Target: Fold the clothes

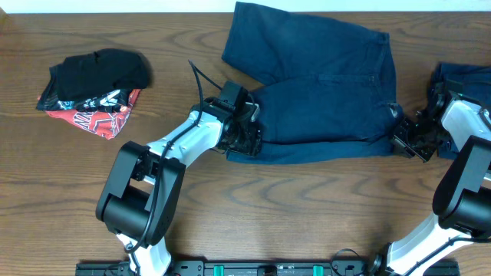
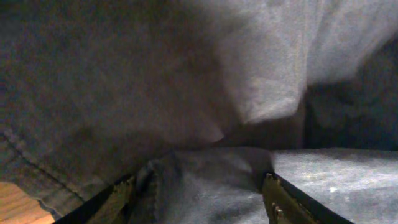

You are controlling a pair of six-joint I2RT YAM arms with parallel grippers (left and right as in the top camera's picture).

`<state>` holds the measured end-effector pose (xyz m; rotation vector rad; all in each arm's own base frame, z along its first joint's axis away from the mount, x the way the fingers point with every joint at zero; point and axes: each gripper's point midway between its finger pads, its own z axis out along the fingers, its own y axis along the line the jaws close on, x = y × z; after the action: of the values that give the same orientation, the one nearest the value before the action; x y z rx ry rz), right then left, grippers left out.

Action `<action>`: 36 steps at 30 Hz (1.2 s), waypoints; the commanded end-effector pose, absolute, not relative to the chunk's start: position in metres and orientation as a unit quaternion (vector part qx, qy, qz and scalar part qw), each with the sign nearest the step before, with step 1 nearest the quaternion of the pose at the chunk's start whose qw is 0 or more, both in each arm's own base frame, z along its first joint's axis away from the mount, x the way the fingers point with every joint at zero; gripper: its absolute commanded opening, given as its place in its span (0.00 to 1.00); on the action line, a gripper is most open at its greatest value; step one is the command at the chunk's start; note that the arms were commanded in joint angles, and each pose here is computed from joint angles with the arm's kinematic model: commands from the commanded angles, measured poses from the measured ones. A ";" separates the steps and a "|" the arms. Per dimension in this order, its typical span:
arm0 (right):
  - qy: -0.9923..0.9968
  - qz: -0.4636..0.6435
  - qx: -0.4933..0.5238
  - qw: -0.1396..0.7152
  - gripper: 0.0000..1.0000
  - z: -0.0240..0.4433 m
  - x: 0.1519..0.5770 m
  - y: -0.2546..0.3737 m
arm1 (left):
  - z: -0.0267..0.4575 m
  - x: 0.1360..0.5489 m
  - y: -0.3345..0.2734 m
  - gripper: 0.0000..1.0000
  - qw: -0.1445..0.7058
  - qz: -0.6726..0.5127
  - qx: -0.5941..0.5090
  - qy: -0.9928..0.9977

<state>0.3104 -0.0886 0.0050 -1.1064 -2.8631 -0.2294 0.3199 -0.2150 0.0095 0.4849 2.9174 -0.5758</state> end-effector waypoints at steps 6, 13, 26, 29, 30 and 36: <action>-0.929 -0.076 -0.359 0.040 0.01 0.003 0.307 -0.084 | 0.004 0.317 -0.210 0.06 0.058 -0.182 0.161 0.968; -0.928 -0.076 -0.363 0.048 0.01 0.005 0.302 -0.085 | 0.033 0.319 -0.204 0.06 0.075 -0.186 0.154 0.968; -0.923 -0.069 -0.377 -0.035 0.01 0.089 0.285 -0.098 | 0.139 0.277 -0.166 0.06 0.123 -0.194 0.136 0.964; -0.923 -0.059 -0.375 -0.062 0.01 0.117 0.273 -0.098 | 0.162 0.264 -0.161 0.06 0.145 -0.199 0.139 0.959; -0.923 -0.052 -0.376 -0.069 0.01 0.126 0.267 -0.099 | 0.171 0.260 -0.159 0.06 0.156 -0.202 0.140 0.957; -0.919 -0.021 -0.374 -0.123 0.01 0.173 0.234 -0.095 | 0.230 0.237 -0.149 0.06 0.255 -0.221 0.152 0.929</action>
<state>0.2458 -0.0737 0.1550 -1.1977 -3.0790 -0.2280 0.2429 -0.1593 0.2047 0.4269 2.6220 -0.6268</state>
